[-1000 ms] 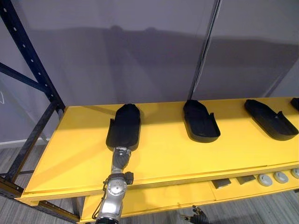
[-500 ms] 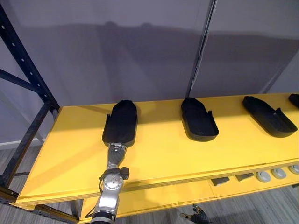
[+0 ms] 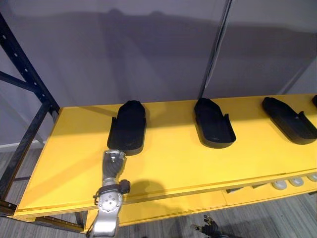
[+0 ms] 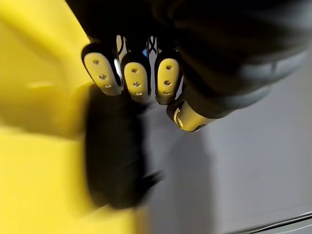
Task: Walk over and take plastic housings, then place them on the shelf
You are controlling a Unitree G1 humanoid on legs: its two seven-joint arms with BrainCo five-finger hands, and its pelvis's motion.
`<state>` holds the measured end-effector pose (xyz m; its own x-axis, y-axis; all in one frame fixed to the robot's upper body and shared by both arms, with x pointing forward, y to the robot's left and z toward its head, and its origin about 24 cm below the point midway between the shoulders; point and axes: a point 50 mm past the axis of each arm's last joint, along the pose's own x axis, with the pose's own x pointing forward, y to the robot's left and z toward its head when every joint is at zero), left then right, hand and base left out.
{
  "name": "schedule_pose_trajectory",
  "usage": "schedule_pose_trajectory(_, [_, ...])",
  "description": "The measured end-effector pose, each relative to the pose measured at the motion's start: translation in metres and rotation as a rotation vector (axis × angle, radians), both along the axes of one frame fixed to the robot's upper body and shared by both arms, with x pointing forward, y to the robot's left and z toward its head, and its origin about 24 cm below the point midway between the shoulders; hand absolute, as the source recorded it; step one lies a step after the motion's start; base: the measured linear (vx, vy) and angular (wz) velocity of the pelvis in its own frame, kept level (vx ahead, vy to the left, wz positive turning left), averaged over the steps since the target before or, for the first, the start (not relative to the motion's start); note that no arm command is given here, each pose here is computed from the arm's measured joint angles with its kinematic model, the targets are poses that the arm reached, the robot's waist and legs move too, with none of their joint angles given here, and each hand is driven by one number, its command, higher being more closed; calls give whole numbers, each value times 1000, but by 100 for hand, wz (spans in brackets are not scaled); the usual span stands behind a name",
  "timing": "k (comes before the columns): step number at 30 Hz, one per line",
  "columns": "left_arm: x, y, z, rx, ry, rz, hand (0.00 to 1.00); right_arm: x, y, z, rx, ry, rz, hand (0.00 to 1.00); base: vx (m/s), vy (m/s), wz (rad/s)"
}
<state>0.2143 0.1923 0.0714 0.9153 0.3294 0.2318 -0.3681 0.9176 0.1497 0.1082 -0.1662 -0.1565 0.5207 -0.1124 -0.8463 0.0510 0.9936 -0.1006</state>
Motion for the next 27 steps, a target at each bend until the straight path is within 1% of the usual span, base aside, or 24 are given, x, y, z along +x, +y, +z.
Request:
schedule_pose_trajectory(2, [-7, 9, 17, -27, -100, 35, 100, -2, -1, 0, -3, 5, 0, 0, -5, -16, 15])
schedule_pose_trajectory(4, [-21, 31, 24, -56, -156, 133, 100, -6, -3, 0, -6, 5, -4, 0, -19, -11, 0])
schedule_pose_trajectory(8, [-49, 61, 11, -95, -107, 322, 100, -11, -3, -1, -14, 13, 17, 0, -57, -21, 8])
schedule_pose_trajectory(10, [-61, 70, 2, -98, -58, 383, 100, -14, -2, 0, -18, 10, 32, 0, -47, -21, 11])
schedule_pose_trajectory(13, [-74, 83, -28, -122, 94, 458, 100, -15, 0, 0, -28, 9, 62, 0, -44, -28, 11])
schedule_pose_trajectory(15, [-89, 89, -59, -168, 253, 511, 100, -14, 3, 0, -24, 7, 84, 0, -41, -29, 2])
schedule_pose_trajectory(18, [-99, 87, -94, -218, 419, 514, 100, -14, 5, 2, -23, -2, 100, 0, -40, -32, 6])
schedule_pose_trajectory(19, [-99, 86, -96, -220, 432, 506, 100, -14, 5, 2, -23, -3, 99, 0, -29, -26, 10])
schedule_pose_trajectory(20, [-103, 85, -109, -210, 517, 481, 100, -15, 5, 2, -25, -5, 99, 0, -33, -7, 2])
schedule_pose_trajectory(21, [-109, 80, -127, -219, 619, 442, 0, -15, 5, 3, -24, -8, 100, 0, -35, 0, -3])
schedule_pose_trajectory(23, [-117, 72, -147, -234, 738, 393, 0, -14, 5, 3, -24, -9, 102, 0, -36, 6, -10])
schedule_pose_trajectory(25, [-128, 54, -172, -278, 872, 320, 0, -14, 5, 3, -21, -10, 101, 0, -54, 12, -15])
schedule_pose_trajectory(27, [-131, 45, -181, -292, 924, 277, 0, -14, 5, 3, -21, -12, 98, 0, -55, 10, -7])
